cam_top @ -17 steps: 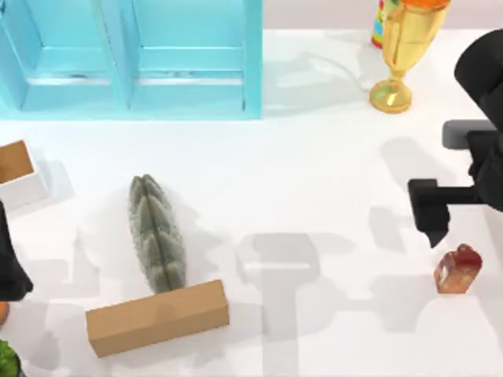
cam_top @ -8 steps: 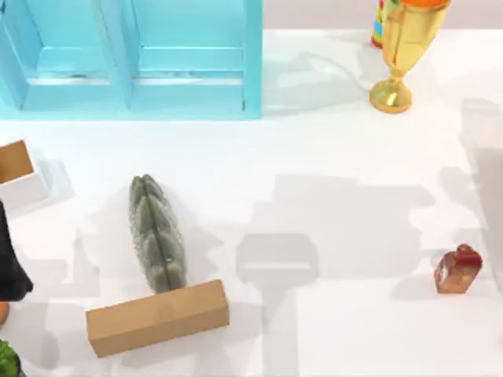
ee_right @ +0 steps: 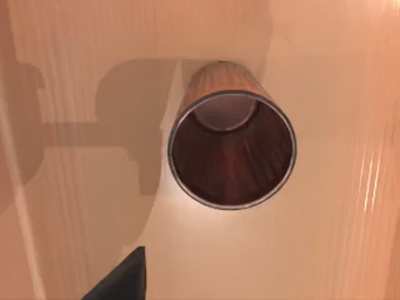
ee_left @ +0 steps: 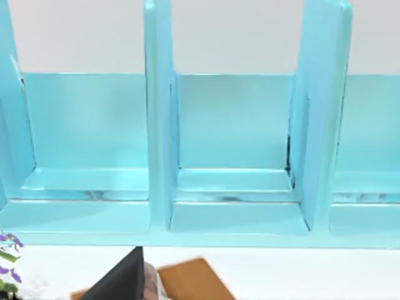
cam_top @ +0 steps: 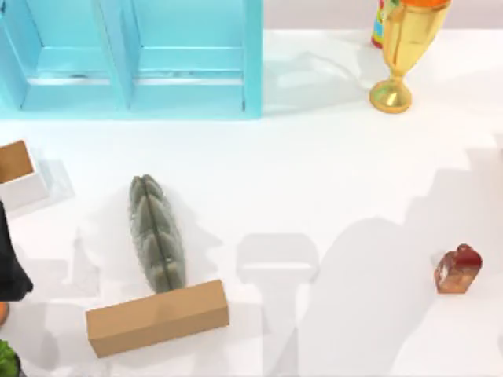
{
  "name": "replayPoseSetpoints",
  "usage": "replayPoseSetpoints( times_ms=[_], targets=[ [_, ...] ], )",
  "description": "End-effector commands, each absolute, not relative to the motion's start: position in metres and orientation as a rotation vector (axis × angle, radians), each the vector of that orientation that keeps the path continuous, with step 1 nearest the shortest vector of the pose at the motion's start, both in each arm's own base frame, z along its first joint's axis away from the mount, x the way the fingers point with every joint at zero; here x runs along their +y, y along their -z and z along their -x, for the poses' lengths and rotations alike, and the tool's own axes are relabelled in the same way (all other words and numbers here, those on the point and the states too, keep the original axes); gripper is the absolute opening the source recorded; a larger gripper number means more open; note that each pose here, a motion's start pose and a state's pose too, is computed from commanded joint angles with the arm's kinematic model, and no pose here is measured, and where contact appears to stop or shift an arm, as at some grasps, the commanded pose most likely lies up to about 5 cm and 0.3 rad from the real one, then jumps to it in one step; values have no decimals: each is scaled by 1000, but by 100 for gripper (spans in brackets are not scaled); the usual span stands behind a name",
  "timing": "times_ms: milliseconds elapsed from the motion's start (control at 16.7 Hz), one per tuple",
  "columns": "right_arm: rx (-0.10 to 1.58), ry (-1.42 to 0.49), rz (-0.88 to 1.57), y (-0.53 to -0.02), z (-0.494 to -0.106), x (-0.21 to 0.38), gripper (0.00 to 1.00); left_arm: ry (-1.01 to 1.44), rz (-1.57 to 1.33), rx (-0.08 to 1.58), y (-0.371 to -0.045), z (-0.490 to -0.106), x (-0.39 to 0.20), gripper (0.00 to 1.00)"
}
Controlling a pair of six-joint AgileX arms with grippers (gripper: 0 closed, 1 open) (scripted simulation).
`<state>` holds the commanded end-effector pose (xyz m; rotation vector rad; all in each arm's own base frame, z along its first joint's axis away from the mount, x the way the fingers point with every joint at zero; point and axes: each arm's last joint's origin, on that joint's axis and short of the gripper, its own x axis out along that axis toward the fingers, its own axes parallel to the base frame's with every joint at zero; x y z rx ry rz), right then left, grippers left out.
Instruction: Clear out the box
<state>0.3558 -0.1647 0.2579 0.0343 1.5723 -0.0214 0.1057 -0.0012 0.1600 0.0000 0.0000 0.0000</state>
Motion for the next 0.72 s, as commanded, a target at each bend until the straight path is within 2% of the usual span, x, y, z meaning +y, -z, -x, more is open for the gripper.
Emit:
replayPoseSetpoints(
  times_ms=[360, 720],
  targets=[
    [1568, 23, -32, -255, -356, -165, 100, 0, 0, 0, -160, -106, -1, 100],
    [1558, 26, -29, -188, -359, -167, 100, 0, 0, 0, -160, -106, -1, 100]
  ],
)
